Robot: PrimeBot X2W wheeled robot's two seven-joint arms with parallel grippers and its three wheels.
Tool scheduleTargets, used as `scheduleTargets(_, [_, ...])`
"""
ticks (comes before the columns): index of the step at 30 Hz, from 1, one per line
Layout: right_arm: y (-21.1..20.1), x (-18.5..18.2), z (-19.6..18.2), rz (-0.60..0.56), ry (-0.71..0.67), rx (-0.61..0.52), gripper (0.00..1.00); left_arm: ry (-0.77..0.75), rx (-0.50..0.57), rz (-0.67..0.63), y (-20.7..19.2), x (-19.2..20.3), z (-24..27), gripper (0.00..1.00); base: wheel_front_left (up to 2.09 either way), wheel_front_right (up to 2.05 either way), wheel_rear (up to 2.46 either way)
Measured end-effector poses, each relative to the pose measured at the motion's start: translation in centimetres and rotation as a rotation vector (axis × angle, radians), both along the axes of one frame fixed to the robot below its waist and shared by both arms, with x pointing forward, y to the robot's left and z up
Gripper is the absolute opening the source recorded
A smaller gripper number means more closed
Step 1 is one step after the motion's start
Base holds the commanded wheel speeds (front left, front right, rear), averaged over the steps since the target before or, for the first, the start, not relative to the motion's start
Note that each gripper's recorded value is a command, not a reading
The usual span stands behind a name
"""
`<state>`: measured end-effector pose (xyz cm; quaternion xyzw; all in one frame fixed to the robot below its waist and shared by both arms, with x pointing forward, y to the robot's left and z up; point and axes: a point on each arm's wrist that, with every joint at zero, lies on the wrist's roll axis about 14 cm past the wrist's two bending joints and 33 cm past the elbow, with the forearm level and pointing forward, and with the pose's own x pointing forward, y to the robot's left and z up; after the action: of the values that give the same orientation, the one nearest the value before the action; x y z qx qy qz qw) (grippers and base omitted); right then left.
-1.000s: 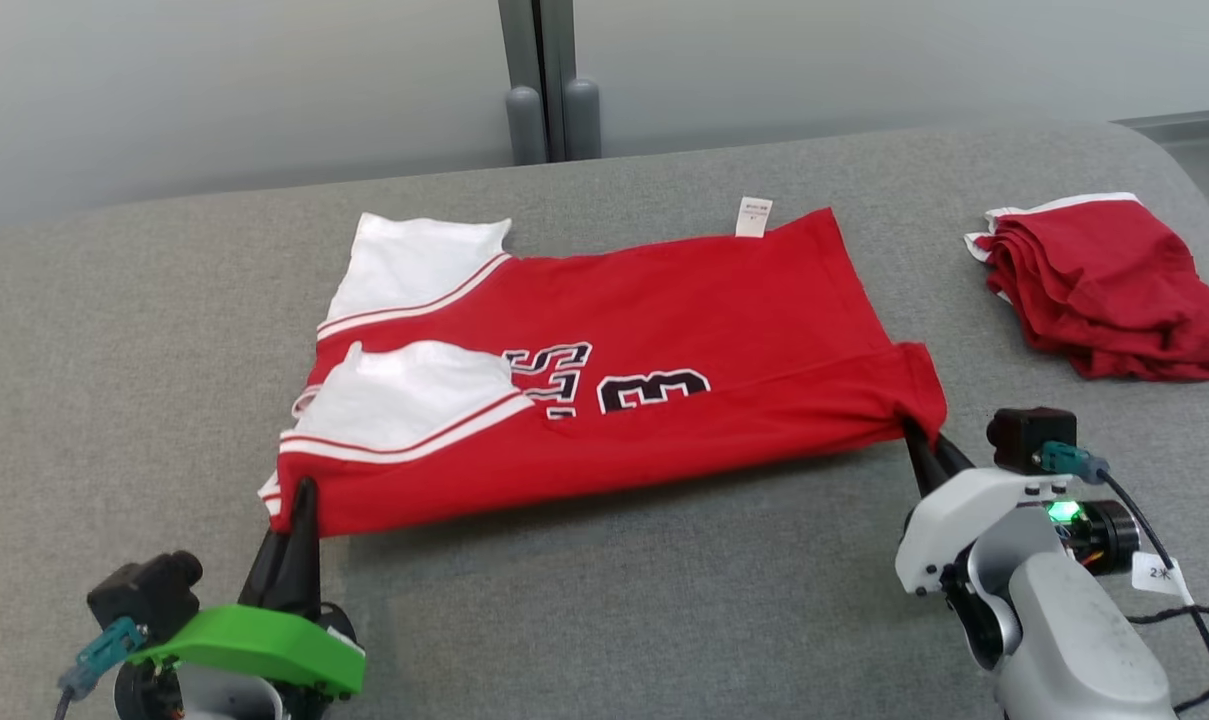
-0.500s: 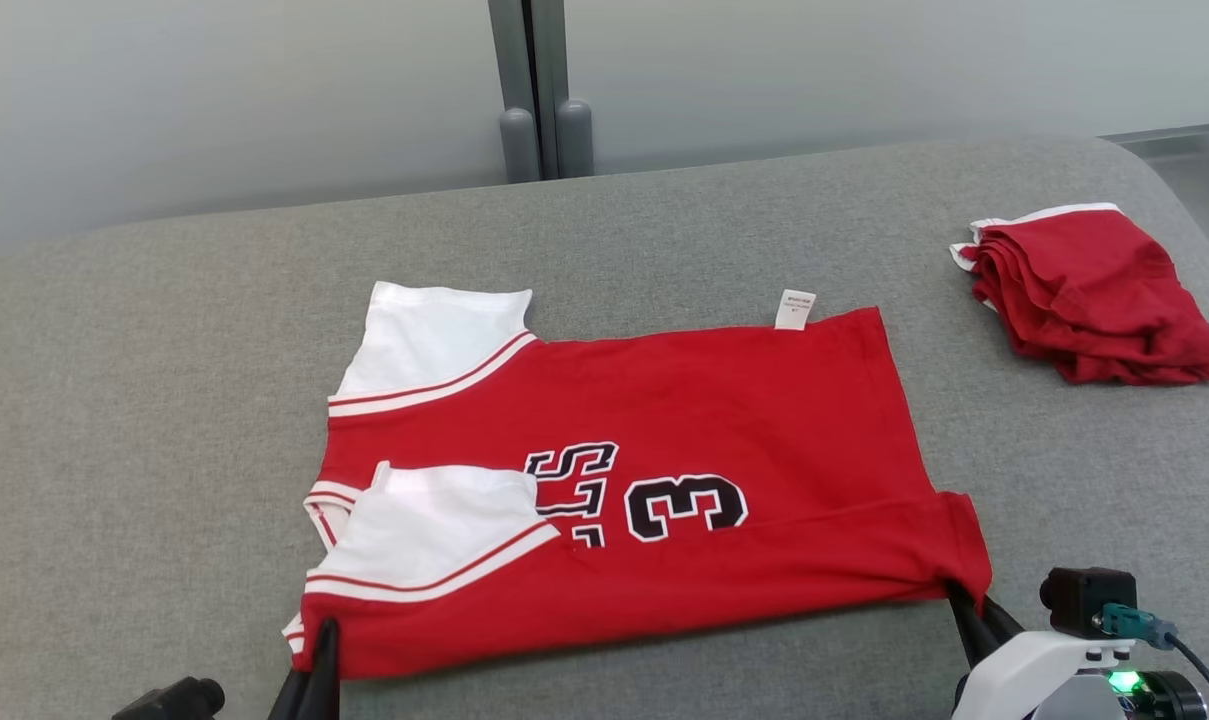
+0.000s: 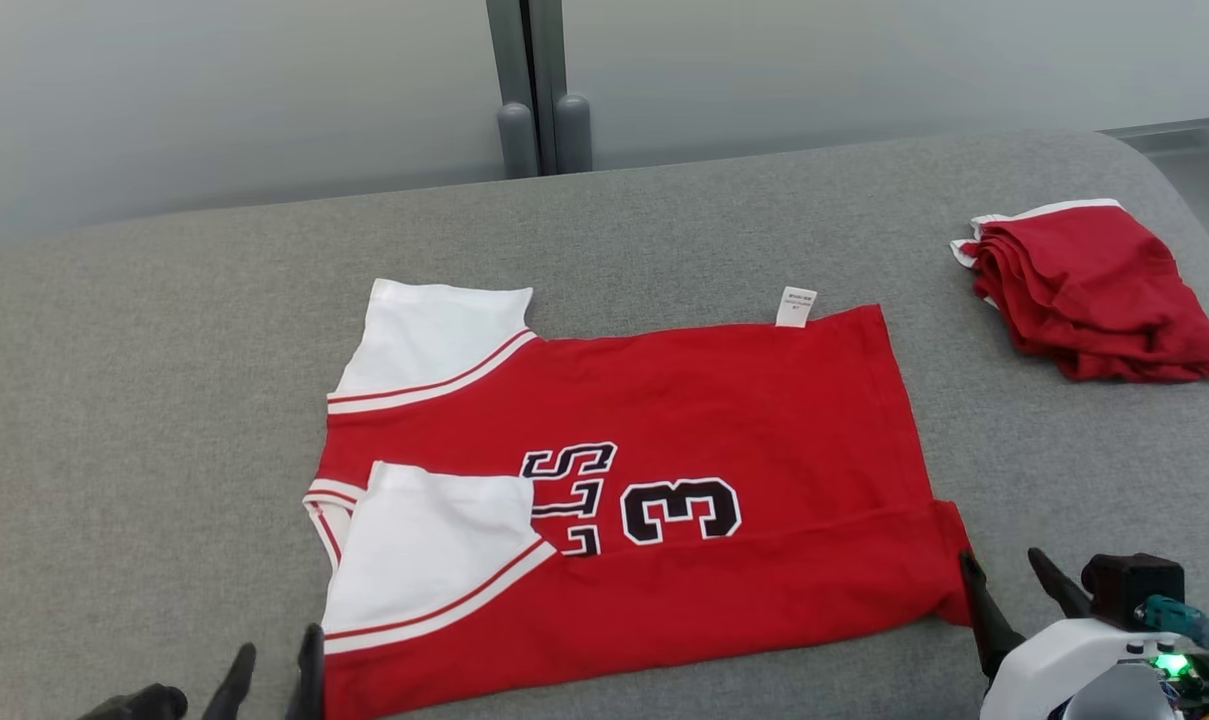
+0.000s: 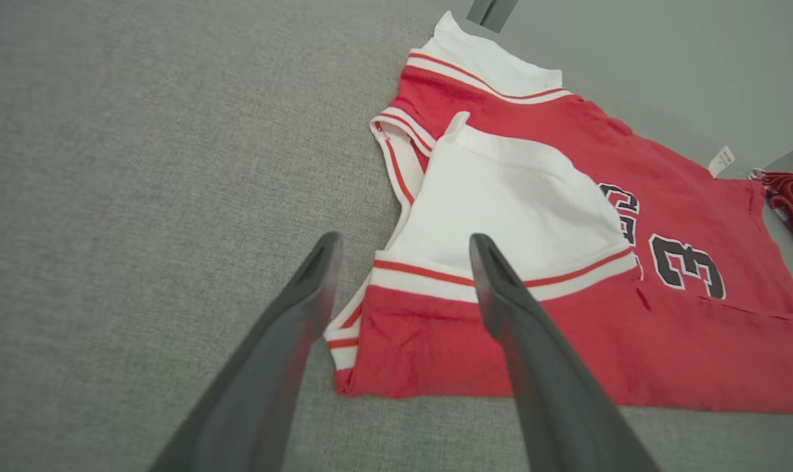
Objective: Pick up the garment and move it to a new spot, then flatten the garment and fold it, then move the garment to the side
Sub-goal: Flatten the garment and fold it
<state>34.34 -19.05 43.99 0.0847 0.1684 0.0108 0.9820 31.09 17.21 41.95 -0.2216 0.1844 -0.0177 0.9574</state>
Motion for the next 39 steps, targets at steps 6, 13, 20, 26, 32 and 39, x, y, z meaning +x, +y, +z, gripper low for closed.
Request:
scheduleTargets(6, [-0.2,1.4,2.6,0.007,-0.073,-0.041,1.0,-0.138,0.136,-0.069,1.8,4.5,4.5,1.0,0.0,0.0,0.0])
scheduleTargets(13, [1.4,5.0,5.5,0.065,-0.153,-0.088,1.0,-0.333,0.294,-0.236,1.1,13.0,12.6,1.0,0.0,0.0,0.0])
scheduleTargets(20, [3.8,8.8,6.7,0.139,-0.205,-0.114,1.0,-0.301,0.393,-0.405,-1.9,20.0,14.2,1.0,0.0,0.0,0.0])
scheduleTargets(26, [4.6,11.5,6.2,0.173,-0.211,-0.123,1.0,-0.123,0.455,-0.513,-3.3,23.4,9.3,1.0,0.0,0.0,0.0])
scheduleTargets(32, [4.0,13.2,4.2,0.168,-0.184,-0.137,1.0,0.053,0.45,-0.538,-2.7,26.0,3.6,1.0,0.0,0.0,0.0])
scheduleTargets(39, [2.2,13.7,1.5,0.131,-0.128,-0.151,1.0,0.236,0.396,-0.573,-3.0,26.7,-3.0,1.0,0.0,0.0,0.0])
